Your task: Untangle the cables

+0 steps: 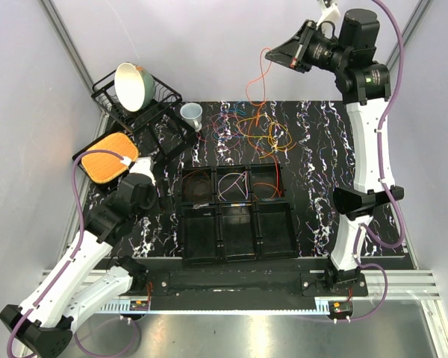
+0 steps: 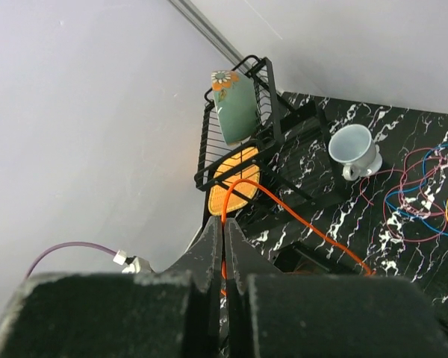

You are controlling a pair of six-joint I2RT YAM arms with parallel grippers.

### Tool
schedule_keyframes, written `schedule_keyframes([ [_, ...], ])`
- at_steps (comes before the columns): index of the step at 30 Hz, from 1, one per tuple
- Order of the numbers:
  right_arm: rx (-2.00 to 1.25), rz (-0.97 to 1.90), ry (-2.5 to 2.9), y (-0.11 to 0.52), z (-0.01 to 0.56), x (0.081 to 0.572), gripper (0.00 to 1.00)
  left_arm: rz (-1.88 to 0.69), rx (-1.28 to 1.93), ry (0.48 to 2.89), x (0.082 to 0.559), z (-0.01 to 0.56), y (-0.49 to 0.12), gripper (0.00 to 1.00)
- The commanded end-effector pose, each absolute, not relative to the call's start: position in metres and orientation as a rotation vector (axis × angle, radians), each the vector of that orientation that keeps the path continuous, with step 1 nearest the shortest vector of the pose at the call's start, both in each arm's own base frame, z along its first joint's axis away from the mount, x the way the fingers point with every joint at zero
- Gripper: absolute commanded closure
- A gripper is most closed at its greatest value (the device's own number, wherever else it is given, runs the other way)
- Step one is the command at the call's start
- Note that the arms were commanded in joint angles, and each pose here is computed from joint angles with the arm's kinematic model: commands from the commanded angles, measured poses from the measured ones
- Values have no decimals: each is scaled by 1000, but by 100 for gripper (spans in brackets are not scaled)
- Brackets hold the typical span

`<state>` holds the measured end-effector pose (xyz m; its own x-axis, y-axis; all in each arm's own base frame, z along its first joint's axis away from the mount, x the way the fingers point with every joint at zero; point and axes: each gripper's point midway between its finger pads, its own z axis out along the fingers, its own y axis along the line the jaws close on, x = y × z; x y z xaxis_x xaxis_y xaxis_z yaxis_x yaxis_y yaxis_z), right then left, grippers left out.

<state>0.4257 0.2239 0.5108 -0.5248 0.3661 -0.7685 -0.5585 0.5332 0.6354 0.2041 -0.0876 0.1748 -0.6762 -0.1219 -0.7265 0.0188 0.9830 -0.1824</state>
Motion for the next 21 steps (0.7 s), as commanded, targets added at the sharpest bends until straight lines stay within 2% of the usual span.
schedule_keyframes([
  [1, -216, 1198, 1725, 230, 523, 420, 100, -261, -68, 2244, 212, 191, -92, 12],
  [6, -187, 1184, 1775, 226, 510, 415, 100, -261, -68, 2249, 212, 190, -93, 12],
  [8, -153, 1161, 1840, 224, 487, 418, 100, -262, -67, 2245, 212, 191, -93, 12],
  [12, -129, 1119, 1900, 214, 468, 394, 100, -265, -67, 2246, 213, 190, -93, 12],
  [13, -100, 1092, 1956, 211, 445, 395, 100, -267, -66, 2247, 212, 190, -93, 12],
  [21, 38, 850, 2037, 169, 407, 359, 100, -273, -61, 2249, 213, 190, -94, 12],
])
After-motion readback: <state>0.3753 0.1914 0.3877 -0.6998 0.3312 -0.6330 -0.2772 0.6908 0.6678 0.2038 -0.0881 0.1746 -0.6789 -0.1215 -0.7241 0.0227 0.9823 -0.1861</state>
